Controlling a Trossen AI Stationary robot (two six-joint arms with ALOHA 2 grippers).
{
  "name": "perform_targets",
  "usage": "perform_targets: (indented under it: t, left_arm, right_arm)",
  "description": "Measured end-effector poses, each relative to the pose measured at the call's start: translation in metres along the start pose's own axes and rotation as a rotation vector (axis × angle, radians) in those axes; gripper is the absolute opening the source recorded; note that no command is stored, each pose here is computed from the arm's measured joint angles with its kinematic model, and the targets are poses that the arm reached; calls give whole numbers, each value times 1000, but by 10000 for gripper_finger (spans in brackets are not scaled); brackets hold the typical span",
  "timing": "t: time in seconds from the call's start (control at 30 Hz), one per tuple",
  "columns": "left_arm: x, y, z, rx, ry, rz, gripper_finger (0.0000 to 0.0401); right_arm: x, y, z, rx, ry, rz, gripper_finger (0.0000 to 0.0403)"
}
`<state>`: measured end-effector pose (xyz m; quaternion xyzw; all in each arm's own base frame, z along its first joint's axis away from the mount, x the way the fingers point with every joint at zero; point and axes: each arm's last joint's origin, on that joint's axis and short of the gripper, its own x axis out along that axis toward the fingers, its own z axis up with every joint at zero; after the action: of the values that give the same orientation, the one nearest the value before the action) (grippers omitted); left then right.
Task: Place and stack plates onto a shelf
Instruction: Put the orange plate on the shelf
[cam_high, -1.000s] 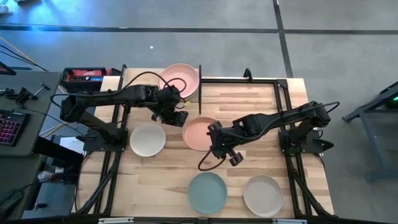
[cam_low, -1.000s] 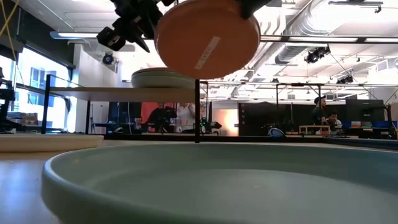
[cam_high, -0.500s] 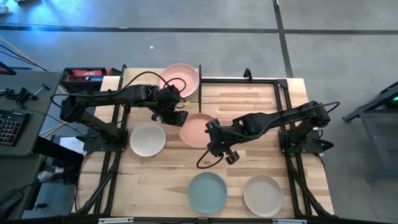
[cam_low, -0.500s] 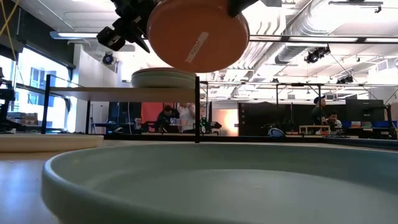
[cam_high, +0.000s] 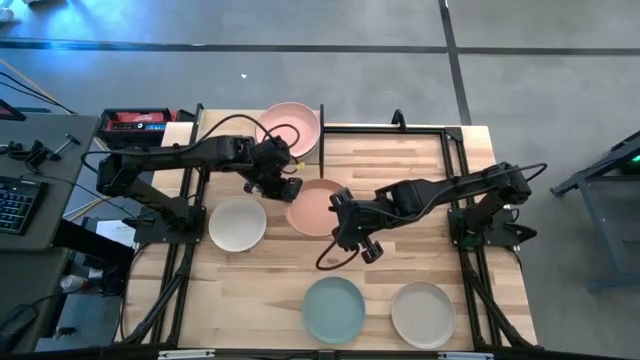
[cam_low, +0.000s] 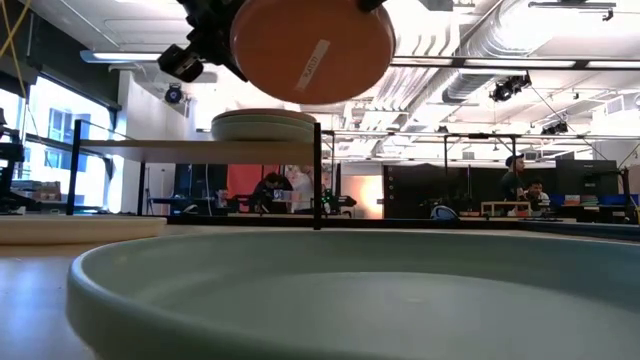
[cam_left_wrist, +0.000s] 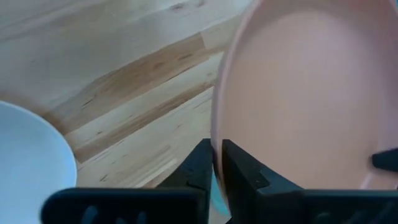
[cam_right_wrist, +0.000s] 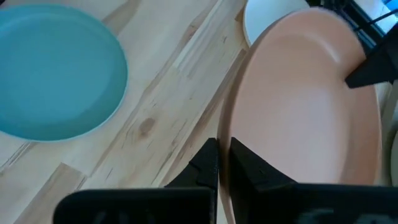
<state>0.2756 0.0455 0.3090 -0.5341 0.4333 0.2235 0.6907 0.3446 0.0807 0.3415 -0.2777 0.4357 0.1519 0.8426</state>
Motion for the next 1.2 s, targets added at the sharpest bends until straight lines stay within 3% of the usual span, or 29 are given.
perform_targets:
  t: [0.37,0.83,1.2]
  left_arm:
    - [0,0,1,-16,-27,13,3]
    - [-2,5,0,7,-50,62,1]
    - [-33,24,-1,3,-89,135,1]
  right_arm:
    - [-2,1,1,-40,19,-35,4]
    - [-8,4,-2,-31,51,-55,132]
    - [-37,2,-13,118,64,-115,147]
